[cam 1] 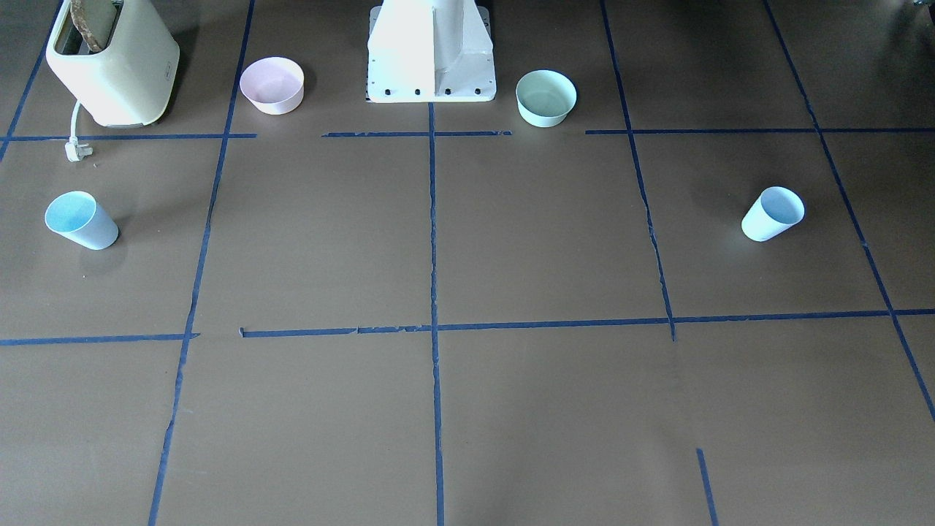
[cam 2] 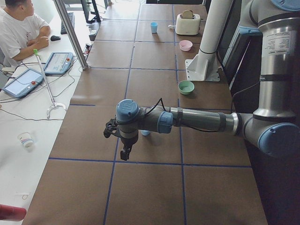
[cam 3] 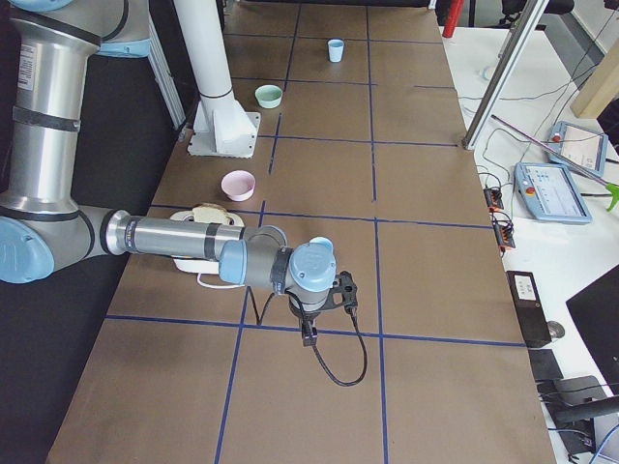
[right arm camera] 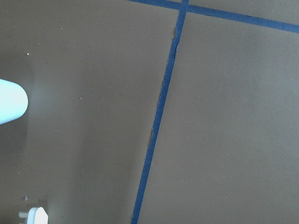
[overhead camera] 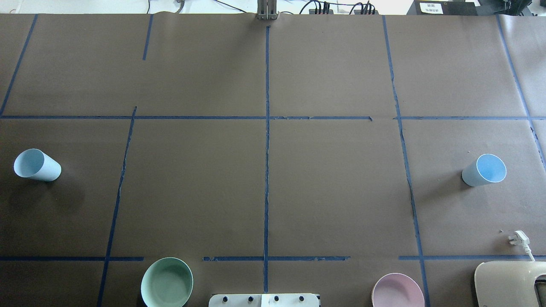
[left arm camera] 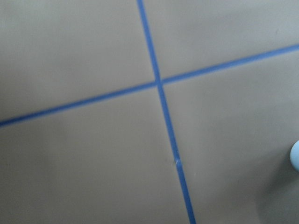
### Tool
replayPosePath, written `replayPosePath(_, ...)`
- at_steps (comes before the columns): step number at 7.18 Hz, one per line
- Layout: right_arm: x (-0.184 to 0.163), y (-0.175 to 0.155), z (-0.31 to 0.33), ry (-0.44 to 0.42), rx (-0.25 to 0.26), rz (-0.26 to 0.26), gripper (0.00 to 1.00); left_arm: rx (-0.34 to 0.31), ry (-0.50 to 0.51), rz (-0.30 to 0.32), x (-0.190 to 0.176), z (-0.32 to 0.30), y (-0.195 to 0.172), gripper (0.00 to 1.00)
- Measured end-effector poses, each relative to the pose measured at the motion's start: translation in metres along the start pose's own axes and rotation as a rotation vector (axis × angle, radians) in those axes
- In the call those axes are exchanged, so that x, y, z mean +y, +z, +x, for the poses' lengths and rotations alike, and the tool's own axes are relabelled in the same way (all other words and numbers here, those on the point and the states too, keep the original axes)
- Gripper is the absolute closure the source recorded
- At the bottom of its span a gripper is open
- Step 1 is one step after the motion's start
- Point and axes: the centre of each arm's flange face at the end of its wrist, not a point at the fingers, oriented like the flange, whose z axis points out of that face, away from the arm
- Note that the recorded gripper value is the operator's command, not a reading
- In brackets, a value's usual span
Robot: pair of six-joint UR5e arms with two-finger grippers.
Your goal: Stack blue cups with both arms
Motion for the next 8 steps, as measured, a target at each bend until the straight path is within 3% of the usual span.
replayPosePath(1, 0.0, 0.0, 0.0, -0.001, -0.001, 0.0, 0.0, 0.042, 0.004, 0.01, -0.005, 0.018, 0.011, 0.0)
replayPosePath(4, -0.001, 0.0, -0.001, -0.002, -0.003, 0.0, 0.0, 0.131, -0.176, 0.007, -0.01, 0.103, 0.067, 0.0)
replayPosePath(6, 0.0, 0.001, -0.001, -0.002, -0.003, -0.001, 0.0, 0.11, -0.263, -0.012, -0.002, 0.144, 0.105, 0.0)
replayPosePath(8, 0.0, 0.001, -0.001, -0.002, -0.002, -0.002, 0.0, 0.101, -0.277, -0.035, 0.004, 0.163, 0.127, 0.02)
